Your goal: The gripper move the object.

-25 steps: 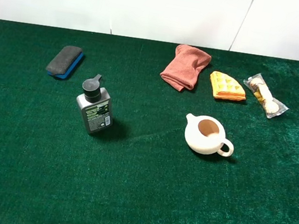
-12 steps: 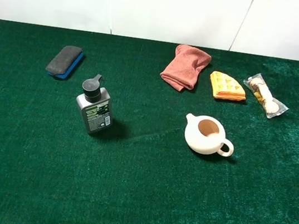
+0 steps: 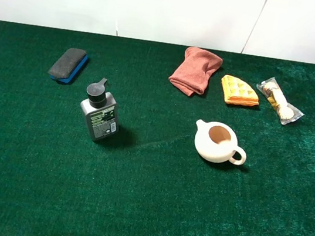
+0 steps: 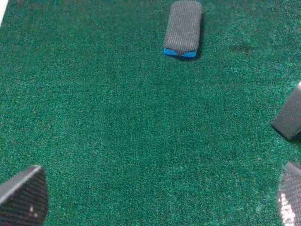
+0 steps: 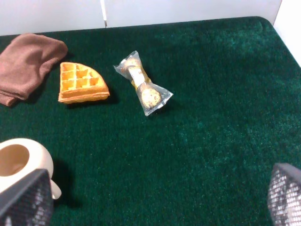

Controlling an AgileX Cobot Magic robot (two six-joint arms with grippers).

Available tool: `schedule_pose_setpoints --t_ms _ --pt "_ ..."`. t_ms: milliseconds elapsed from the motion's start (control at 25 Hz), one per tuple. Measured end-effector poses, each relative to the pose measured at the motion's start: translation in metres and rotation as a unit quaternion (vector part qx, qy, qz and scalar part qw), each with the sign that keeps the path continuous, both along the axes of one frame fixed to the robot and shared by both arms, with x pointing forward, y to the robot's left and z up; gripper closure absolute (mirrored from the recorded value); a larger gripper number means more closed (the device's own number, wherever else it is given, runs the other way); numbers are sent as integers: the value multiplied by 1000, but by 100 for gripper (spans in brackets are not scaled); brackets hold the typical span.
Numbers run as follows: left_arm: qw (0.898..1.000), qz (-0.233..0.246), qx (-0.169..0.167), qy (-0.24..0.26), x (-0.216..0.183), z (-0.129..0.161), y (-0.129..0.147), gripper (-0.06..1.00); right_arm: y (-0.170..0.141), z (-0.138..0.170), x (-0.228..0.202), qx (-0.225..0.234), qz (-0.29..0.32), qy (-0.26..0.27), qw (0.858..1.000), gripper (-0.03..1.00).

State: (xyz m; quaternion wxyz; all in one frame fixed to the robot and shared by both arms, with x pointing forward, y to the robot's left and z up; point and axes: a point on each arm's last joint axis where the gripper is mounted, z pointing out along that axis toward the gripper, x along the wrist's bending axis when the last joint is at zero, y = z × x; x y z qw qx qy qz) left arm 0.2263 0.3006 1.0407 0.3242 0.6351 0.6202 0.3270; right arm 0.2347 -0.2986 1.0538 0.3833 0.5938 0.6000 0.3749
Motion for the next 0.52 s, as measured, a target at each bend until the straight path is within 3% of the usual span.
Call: schedule_pose_setpoints --t_ms 520 --pt "1000 0 0 0 0 0 0 -5 0 0 0 0 0 0 1000 27"
